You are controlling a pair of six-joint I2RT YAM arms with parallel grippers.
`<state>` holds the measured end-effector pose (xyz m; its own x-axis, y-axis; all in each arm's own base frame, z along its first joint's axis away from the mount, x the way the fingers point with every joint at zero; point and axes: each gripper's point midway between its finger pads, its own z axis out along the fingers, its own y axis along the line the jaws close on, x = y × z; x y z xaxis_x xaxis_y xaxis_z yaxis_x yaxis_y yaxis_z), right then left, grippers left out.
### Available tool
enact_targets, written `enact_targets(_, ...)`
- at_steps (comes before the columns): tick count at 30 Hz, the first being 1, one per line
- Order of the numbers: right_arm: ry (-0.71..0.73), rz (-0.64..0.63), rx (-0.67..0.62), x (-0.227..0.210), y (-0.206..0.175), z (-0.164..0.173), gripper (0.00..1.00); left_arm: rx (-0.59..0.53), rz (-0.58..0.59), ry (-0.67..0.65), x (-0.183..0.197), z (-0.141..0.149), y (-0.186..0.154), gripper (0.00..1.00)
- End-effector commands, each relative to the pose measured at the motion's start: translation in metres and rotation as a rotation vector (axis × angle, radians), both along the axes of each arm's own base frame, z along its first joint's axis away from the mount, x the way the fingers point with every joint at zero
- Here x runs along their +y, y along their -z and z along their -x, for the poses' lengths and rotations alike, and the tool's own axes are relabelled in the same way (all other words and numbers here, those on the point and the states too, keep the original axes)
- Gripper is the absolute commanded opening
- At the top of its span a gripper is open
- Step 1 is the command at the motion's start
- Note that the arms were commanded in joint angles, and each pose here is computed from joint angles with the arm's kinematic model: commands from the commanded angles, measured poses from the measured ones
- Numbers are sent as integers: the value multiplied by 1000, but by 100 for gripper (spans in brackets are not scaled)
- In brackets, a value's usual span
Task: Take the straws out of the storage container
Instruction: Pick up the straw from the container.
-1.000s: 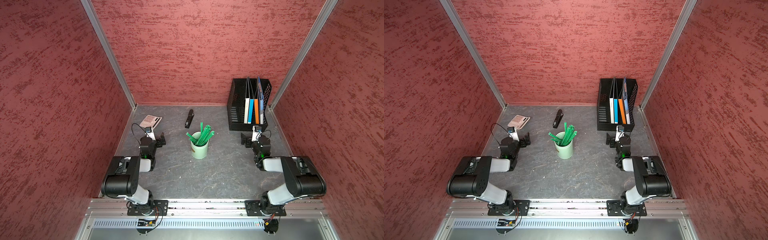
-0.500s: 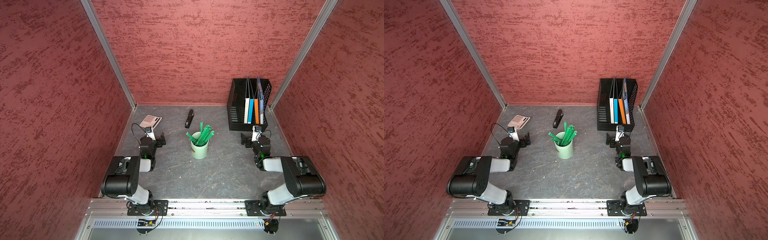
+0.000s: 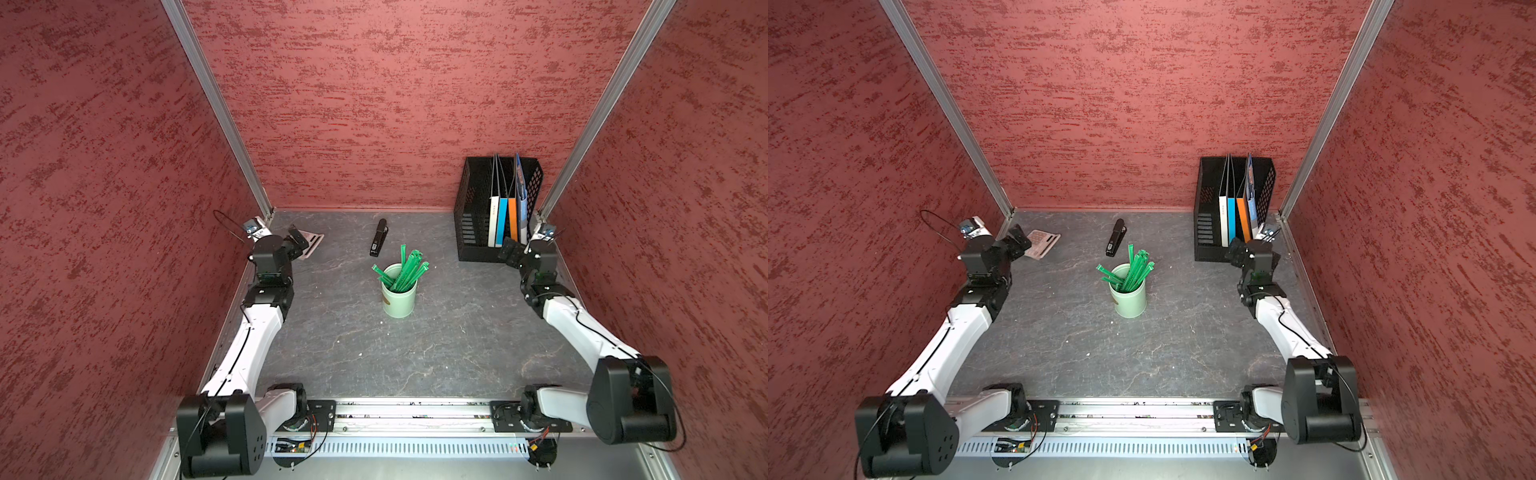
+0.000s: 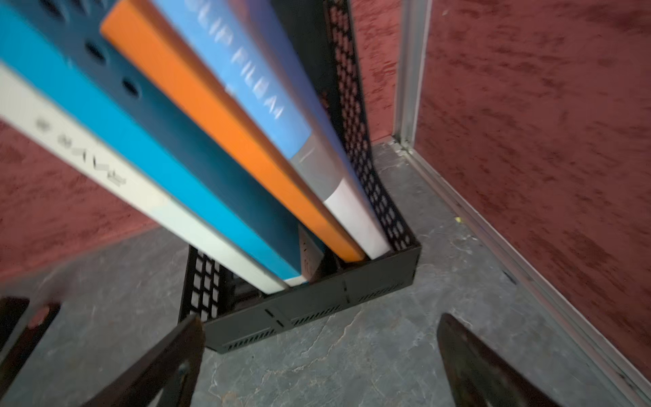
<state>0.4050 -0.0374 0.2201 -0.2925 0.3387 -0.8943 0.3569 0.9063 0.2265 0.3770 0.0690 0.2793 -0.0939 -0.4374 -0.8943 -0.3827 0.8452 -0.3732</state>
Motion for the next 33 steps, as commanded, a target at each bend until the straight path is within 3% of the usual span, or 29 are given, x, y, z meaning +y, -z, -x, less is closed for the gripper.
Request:
enact_targets(1, 101, -116, 340, -4, 62, 57, 99, 125, 141, 160, -38, 15, 32, 100)
enact_targets(4, 50, -171, 361, 13, 53, 72, 99, 114, 87, 225, -62, 24, 23, 100)
enact_targets(9, -18, -96, 315, 46, 16, 108, 99, 107, 68, 311, -95, 35, 22, 100)
enact_targets(18, -405, 0, 271, 173, 6, 134, 97, 149, 117, 451, -139, 33, 37, 100)
enact_targets(21, -505, 10, 239, 216, 6, 134, 76, 147, 114, 480, -150, 33, 37, 100)
enact_targets(25, -626, -71, 180, 261, 9, 127, 46, 125, 127, 523, -160, 33, 32, 100)
enact_targets(27, -677, -113, 141, 277, 6, 124, 42, 114, 131, 533, -162, 34, 29, 100)
enact_targets(33, -772, -157, 62, 300, -2, 120, 41, 78, 135, 533, -161, 40, 27, 100)
